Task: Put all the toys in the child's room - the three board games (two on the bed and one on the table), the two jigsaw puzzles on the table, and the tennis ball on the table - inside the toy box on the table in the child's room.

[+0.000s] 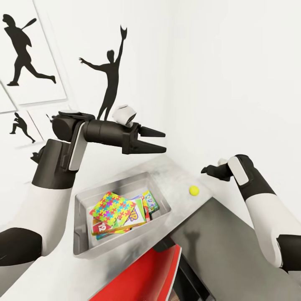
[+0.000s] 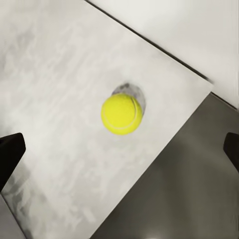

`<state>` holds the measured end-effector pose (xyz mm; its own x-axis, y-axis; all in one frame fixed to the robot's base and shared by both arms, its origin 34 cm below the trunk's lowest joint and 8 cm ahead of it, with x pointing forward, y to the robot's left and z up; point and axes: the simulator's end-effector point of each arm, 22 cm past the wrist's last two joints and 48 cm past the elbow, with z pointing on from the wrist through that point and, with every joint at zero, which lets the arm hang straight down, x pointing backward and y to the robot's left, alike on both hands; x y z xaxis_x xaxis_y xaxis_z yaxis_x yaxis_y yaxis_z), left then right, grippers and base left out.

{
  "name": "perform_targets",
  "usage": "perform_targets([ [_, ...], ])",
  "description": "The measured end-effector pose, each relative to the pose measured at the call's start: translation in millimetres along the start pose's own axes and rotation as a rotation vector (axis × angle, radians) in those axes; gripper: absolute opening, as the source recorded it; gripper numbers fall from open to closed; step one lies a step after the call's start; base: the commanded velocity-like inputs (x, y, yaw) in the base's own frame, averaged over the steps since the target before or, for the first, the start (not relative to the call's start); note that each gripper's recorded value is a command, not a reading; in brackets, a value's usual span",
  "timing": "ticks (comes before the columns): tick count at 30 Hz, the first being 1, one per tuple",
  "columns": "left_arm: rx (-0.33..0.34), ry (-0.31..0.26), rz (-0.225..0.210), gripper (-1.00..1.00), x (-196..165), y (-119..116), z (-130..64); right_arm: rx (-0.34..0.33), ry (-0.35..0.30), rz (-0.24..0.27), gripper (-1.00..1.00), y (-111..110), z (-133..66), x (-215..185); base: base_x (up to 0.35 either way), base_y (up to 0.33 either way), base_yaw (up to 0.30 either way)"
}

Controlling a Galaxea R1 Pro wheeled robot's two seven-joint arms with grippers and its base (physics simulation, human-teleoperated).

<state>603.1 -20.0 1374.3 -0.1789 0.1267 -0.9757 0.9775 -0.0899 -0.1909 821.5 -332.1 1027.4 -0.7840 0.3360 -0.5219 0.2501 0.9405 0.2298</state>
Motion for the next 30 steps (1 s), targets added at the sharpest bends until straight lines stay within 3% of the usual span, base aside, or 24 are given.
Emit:
perform_targets([
  [17, -0.011, -0.001, -0.028, 1.0, 13, 16, -4.3, -0.004, 0.014, -0.002, 1.0, 5, 11.6, -1, 0.0, 0.0, 0.0],
  [30, 0.02, -0.019, -0.045, 1.0, 16, 19, 4.8, -0.004, 0.042, -0.003, 1.0, 5, 23.4, 8, 0.0, 0.0, 0.0],
])
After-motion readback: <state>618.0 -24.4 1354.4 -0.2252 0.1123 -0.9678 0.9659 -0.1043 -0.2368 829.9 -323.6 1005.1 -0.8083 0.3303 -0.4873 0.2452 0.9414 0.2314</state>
